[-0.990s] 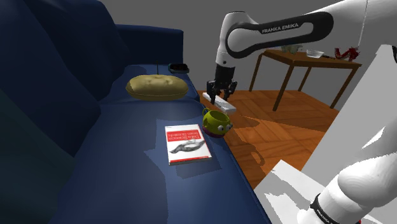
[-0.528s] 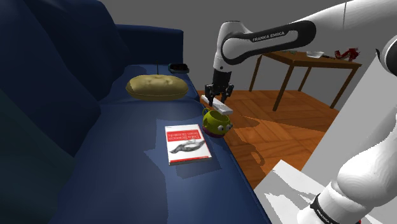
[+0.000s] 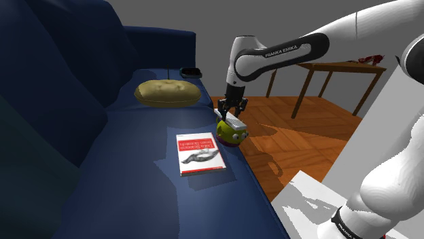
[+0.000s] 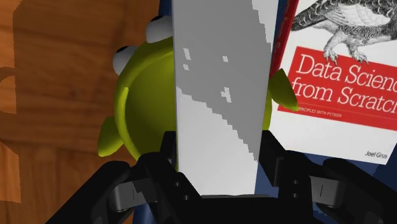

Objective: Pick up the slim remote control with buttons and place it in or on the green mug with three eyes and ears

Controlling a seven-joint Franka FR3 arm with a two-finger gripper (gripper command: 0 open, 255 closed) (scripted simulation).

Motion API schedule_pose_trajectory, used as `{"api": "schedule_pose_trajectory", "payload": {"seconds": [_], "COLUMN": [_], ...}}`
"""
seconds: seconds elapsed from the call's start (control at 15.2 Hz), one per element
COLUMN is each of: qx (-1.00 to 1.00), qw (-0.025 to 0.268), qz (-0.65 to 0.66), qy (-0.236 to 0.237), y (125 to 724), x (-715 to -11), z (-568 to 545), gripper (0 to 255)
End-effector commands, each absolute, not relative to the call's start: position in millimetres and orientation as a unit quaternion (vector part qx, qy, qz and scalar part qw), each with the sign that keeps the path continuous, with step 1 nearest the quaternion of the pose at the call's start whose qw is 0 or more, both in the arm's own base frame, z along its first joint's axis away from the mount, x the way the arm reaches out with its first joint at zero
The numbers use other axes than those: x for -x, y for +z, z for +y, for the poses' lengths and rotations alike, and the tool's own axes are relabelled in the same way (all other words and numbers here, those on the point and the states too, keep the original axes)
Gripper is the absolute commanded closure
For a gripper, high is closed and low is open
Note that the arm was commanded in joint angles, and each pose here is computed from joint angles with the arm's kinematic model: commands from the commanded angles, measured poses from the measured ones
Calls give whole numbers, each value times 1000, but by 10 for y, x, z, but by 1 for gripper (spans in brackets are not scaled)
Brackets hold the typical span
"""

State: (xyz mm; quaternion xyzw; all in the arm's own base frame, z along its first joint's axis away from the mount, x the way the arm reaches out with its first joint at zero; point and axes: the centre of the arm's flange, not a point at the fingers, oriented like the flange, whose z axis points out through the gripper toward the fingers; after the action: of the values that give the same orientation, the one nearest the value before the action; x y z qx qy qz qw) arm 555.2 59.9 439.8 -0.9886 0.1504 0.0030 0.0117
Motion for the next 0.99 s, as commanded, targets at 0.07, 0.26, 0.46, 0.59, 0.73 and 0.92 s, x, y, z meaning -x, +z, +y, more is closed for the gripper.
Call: {"api": "schedule_pose_trajectory", "payload": {"seconds": [0.07,0.26,0.46,0.59,0.73,0.92], "qx": [989,989,989,989,989,989], "qw": [12,12,12,12,12,12], "qz": [150,150,150,150,150,150], "qy": [3,3,3,3,3,3], "y": [4319,4319,4319,4315,4312,4451], "x": [-5548,-5548,-5548,-5548,-5551,-5549], "z": [602,602,602,600,598,599], "gripper": [255,255,255,0,0,0]}}
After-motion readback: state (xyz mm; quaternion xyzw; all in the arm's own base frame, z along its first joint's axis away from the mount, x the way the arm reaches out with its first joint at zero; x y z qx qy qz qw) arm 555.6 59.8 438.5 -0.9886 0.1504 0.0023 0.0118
